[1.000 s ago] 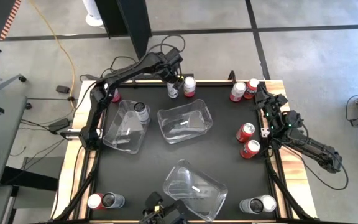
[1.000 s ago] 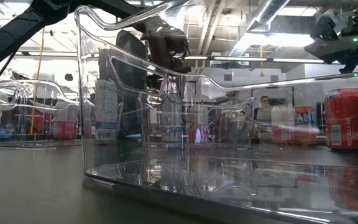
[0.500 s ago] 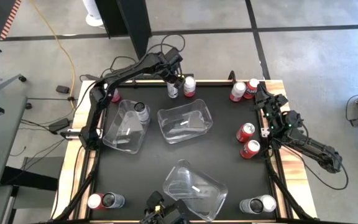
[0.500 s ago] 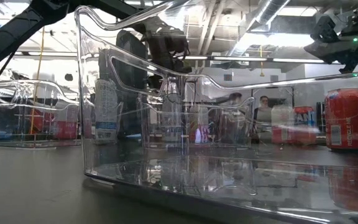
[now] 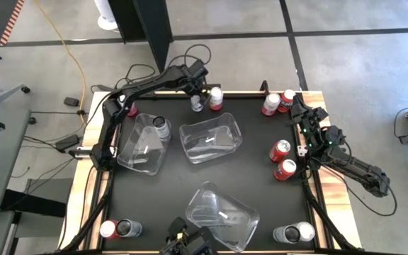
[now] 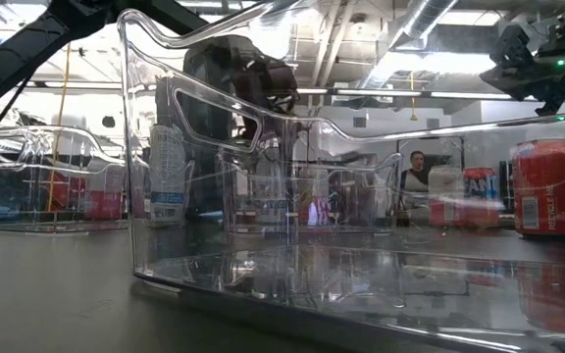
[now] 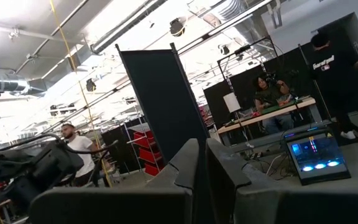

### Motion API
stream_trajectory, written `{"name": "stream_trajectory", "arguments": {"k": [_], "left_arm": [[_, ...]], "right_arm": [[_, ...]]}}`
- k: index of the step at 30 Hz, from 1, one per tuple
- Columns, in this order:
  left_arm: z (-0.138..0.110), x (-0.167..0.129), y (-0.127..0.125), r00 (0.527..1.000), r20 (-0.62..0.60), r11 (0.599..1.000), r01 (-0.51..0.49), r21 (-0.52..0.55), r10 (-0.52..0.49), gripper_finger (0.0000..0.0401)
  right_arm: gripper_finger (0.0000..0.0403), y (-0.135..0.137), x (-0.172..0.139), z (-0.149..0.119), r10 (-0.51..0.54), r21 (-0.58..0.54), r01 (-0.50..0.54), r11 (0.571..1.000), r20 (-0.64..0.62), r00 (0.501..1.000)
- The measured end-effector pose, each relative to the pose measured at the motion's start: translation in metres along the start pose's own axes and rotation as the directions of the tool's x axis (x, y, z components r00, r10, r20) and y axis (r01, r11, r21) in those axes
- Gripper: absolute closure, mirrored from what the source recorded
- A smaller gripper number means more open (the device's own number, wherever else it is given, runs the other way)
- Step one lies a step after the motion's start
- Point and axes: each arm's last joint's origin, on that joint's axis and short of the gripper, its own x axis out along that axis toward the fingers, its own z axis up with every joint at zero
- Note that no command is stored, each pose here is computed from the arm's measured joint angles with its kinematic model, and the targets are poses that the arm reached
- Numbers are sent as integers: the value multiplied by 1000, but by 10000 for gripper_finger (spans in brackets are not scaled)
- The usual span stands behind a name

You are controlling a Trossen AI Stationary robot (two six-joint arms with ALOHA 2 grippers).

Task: Sort soda cans
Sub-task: Put the top black soda can in the top left transparent bin

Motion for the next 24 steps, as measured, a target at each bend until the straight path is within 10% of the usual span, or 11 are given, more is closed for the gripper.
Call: {"name": "stream_trajectory", "arguments": {"k": [24], "left_arm": [[1, 0, 4, 1000, 3, 1000, -5, -6, 5, 156]], "right_arm": [[353, 0, 0, 0, 0, -4, 0, 1000, -1, 1000]]}}
